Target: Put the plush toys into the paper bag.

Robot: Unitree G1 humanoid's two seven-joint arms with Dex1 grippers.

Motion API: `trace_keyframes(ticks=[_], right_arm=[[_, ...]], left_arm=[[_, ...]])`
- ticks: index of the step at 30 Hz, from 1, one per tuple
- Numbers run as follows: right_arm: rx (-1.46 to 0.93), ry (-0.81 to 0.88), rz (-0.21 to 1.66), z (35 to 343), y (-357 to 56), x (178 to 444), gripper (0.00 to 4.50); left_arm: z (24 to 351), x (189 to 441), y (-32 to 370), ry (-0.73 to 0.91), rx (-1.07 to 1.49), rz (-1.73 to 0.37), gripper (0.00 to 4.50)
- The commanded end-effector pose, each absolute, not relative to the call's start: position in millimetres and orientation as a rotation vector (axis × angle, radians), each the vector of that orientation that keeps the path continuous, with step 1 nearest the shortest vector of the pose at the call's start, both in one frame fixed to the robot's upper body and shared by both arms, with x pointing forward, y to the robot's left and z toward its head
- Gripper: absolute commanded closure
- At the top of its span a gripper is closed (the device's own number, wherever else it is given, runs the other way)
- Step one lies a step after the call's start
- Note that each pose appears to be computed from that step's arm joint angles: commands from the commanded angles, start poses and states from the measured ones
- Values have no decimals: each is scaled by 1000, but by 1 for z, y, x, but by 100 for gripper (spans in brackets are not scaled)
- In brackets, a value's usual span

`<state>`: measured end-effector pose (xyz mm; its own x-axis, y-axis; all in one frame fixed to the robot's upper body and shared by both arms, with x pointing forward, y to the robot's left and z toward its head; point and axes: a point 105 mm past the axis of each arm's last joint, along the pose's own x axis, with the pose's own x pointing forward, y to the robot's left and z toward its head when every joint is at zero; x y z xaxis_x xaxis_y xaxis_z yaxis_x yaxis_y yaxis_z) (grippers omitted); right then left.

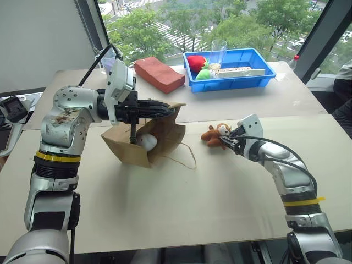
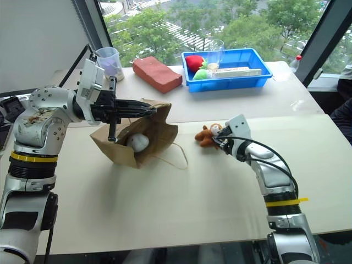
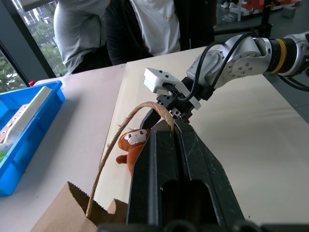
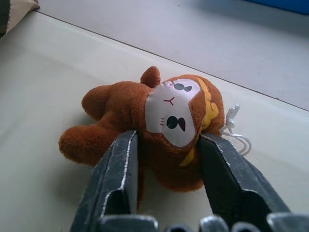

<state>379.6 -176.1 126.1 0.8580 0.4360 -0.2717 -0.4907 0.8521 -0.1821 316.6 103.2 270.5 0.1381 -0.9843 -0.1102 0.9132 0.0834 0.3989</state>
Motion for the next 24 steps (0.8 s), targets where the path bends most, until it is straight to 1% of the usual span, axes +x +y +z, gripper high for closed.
trace_keyframes(ticks=[1, 2, 3, 5, 7, 9, 13, 19, 24], right_arm=[[-235, 168, 498, 138, -177, 379, 392], [-227, 158, 506, 141, -176, 378, 427], [-197, 135, 539, 149, -172, 375, 445], [-121, 110, 625, 162, -160, 367, 445], [-66, 107, 789, 175, -138, 348, 445], [-70, 103, 907, 185, -117, 330, 445], [-60, 102, 972, 191, -84, 321, 445], [-49, 108, 993, 181, -45, 333, 445], [-12, 75, 987, 184, -22, 351, 445]], left_arm=[[280, 310, 105, -244, 436, -1429, 450], [280, 310, 105, -244, 437, -1429, 450], [281, 310, 105, -244, 437, -1429, 450], [281, 311, 105, -244, 438, -1430, 450], [280, 312, 105, -242, 437, -1431, 450], [279, 313, 103, -242, 433, -1436, 450], [280, 314, 100, -247, 431, -1445, 450], [282, 314, 96, -253, 433, -1466, 450], [282, 311, 91, -255, 433, -1491, 450]])
